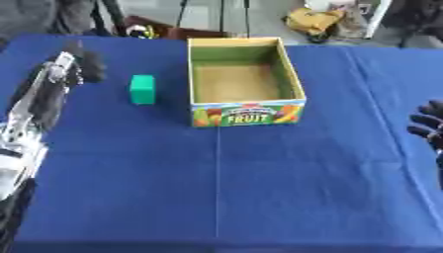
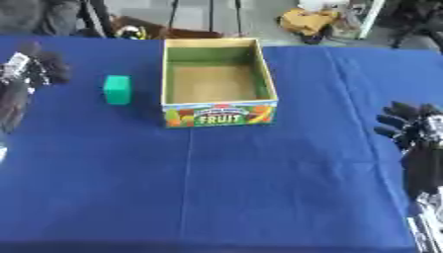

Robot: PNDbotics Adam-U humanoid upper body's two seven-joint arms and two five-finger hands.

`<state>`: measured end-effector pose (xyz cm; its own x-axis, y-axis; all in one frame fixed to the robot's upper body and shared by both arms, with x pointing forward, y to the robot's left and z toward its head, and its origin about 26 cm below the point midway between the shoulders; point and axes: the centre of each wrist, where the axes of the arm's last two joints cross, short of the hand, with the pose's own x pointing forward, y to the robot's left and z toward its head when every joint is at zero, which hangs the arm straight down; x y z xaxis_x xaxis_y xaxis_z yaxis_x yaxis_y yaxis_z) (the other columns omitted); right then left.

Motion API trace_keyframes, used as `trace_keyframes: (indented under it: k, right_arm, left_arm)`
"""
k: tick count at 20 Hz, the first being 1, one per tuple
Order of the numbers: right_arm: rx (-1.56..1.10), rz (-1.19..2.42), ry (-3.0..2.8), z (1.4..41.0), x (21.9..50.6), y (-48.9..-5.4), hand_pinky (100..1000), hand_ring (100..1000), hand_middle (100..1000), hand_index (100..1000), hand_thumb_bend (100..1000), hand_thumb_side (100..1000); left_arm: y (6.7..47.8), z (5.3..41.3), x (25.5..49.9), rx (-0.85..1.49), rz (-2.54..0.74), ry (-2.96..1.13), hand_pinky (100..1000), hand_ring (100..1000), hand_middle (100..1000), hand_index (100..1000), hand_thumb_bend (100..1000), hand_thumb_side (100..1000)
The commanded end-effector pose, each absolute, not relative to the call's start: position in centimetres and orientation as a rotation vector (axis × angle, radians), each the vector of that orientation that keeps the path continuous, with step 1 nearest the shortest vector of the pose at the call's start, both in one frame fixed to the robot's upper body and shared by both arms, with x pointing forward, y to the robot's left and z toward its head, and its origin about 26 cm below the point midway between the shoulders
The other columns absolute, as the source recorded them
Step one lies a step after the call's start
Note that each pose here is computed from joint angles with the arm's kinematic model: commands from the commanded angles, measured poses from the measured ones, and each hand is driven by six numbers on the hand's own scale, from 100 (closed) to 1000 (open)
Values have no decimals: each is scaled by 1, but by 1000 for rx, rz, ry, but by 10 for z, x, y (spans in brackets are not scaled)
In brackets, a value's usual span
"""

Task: Pick up objects on the table and place them in the box.

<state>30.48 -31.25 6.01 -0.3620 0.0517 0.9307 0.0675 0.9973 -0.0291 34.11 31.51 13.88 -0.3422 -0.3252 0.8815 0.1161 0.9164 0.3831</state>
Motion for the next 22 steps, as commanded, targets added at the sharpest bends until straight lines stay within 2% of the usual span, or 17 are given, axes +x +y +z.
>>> trace_keyframes:
  k: [1,7,9,11,12,14,15,17,18,20,22]
  right_arm:
    - [-102,4,-1972,71,307,-317,726,752,718,796,100,1000]
    - [-100,6,-1970,70,307,-316,726,752,718,796,100,1000]
    - [-100,8,-1970,70,307,-317,726,752,718,796,100,1000]
    - [-99,10,-1970,70,307,-317,726,752,718,796,100,1000]
    - [-98,11,-1969,70,307,-316,726,752,718,796,100,1000]
    - [-96,14,-1967,70,307,-316,726,752,718,796,100,1000]
    - [-95,15,-1967,70,307,-316,726,752,718,796,100,1000]
    - [-92,19,-1966,70,307,-315,726,752,718,796,100,1000]
    - [-91,20,-1966,70,307,-315,726,752,718,796,100,1000]
    - [-89,22,-1966,70,307,-315,726,752,718,796,100,1000]
    - [-86,24,-1967,70,307,-314,726,752,718,796,100,1000]
  left_arm:
    - [319,152,341,180,-482,-1899,743,627,584,724,500,928]
    - [316,158,344,192,-512,-1912,742,630,587,725,517,895]
    - [313,166,348,215,-558,-1923,742,635,591,730,537,810]
    - [312,174,352,253,-628,-1927,741,637,594,734,542,785]
    - [311,181,356,288,-690,-1921,746,656,615,767,571,669]
    - [312,193,365,382,-830,-1887,748,663,623,775,572,645]
    - [312,199,370,433,-897,-1863,753,692,659,790,549,502]
    - [314,211,383,556,-1052,-1789,755,711,684,802,565,443]
    - [315,214,389,607,-1117,-1752,755,711,684,802,565,443]
    - [316,219,402,696,-1243,-1658,755,736,717,816,561,347]
    - [316,223,417,769,-1355,-1554,753,738,719,819,568,329]
